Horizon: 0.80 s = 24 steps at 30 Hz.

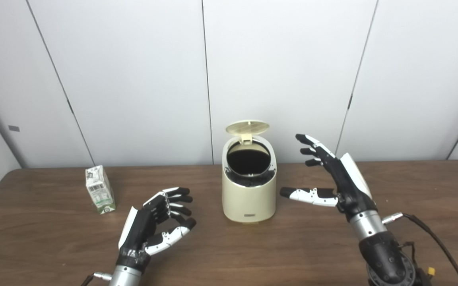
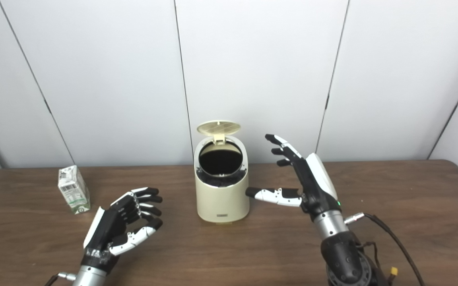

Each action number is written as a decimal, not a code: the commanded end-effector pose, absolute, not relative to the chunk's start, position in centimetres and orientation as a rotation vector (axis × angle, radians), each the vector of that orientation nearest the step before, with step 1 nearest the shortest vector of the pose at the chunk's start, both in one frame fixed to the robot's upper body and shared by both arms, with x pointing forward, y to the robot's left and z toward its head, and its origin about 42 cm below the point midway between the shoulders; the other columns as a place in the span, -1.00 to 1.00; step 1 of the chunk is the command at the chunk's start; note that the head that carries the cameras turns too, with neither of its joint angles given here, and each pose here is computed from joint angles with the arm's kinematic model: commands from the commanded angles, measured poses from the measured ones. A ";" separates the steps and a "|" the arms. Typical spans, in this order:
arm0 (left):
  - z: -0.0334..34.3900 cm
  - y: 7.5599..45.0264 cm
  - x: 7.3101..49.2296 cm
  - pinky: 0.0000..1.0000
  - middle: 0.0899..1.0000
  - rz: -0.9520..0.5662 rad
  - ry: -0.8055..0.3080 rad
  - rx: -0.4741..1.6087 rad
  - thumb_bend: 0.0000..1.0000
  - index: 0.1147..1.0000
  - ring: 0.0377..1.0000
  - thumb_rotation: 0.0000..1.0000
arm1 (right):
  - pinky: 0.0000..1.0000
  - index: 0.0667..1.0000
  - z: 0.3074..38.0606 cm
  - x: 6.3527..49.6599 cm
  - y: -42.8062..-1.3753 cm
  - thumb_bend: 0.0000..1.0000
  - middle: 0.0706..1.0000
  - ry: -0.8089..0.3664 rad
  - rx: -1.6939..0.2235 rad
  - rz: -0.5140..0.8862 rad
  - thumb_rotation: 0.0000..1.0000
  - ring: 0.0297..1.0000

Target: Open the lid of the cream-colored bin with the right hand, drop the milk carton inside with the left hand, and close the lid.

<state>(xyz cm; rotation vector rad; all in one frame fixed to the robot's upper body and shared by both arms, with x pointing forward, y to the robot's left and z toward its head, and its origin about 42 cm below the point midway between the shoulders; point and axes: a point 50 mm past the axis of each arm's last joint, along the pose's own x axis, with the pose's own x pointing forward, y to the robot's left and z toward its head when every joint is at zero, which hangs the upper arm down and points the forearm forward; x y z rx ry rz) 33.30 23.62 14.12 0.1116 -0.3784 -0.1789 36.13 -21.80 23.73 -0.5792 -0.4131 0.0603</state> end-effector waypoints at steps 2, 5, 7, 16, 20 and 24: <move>15.9 23.3 34.2 -0.07 0.29 -0.177 -0.457 0.112 0.25 0.41 0.11 -0.67 | 0.41 0.76 24.9 35.5 -21.5 0.47 0.77 -0.509 -0.557 0.049 -0.14 0.64; 15.9 23.3 34.2 -0.08 0.29 -0.178 -0.457 0.109 0.26 0.41 0.10 -0.67 | 0.38 0.75 24.0 35.0 -21.6 0.45 0.74 -0.508 -0.555 0.059 -0.18 0.61; 16.0 23.2 34.2 -0.08 0.29 -0.179 -0.457 0.110 0.25 0.41 0.10 -0.67 | 0.37 0.74 23.4 34.6 -21.8 0.49 0.73 -0.502 -0.552 0.066 -0.18 0.61; 15.8 23.4 34.4 -0.08 0.29 -0.187 -0.466 0.125 0.24 0.41 0.10 -0.68 | 0.36 0.77 21.0 33.2 -22.6 0.47 0.75 -0.484 -0.530 0.088 -0.26 0.62; 15.7 23.3 34.4 -0.07 0.28 -0.187 -0.458 0.132 0.26 0.40 0.11 -0.65 | 0.39 0.79 20.5 32.8 -22.9 0.46 0.76 -0.468 -0.525 0.087 -0.31 0.63; 15.2 22.5 34.4 -0.04 0.28 -0.196 -0.448 0.126 0.31 0.39 0.12 -0.60 | 0.40 0.80 19.8 32.6 -23.8 0.48 0.76 -0.459 -0.523 0.084 -0.32 0.64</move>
